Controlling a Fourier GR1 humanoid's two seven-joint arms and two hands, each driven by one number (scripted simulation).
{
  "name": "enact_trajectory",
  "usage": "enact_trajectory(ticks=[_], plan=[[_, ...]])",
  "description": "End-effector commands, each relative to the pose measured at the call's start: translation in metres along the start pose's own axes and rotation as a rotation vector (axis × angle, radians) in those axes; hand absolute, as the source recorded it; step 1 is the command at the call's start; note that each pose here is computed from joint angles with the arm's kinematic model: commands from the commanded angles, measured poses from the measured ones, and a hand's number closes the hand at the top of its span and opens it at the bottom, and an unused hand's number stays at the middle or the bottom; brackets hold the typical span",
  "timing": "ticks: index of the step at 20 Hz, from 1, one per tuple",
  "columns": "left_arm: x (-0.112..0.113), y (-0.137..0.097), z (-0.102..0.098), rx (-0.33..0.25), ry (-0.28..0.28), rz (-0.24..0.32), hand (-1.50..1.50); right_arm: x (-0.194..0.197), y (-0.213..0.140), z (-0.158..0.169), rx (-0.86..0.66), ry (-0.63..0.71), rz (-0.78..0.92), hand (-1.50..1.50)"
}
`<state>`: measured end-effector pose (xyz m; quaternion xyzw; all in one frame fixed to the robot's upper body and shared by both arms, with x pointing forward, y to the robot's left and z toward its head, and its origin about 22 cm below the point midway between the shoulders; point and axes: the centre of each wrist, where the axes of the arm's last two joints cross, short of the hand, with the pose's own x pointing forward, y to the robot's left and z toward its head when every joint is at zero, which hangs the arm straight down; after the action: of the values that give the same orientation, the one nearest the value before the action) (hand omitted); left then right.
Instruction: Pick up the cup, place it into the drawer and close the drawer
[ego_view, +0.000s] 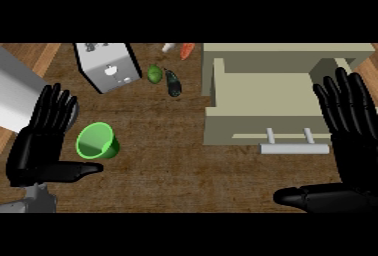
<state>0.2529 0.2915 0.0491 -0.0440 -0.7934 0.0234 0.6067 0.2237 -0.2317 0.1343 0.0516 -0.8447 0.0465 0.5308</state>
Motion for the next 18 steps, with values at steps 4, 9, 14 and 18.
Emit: enact_trajectory(ticks=[4, 9, 14, 18], plan=[[-0.017, 0.014, 0.01, 0.057, 0.048, -0.029, -1.5, -0.003, -0.017, -0.015, 0.007, 0.012, -0.002, -1.5], [-0.057, 0.038, 0.027, 0.058, 0.062, -0.037, -1.5, 0.001, -0.015, -0.005, 0.007, 0.016, -0.009, -1.5], [-0.078, 0.033, 0.034, 0.065, 0.108, -0.032, -1.5, -0.013, 0.008, -0.003, 0.004, -0.009, -0.001, -1.5], [-0.1, 0.055, 0.041, 0.068, 0.09, -0.039, -1.5, 0.001, -0.002, 0.013, 0.013, -0.003, -0.009, -1.5]])
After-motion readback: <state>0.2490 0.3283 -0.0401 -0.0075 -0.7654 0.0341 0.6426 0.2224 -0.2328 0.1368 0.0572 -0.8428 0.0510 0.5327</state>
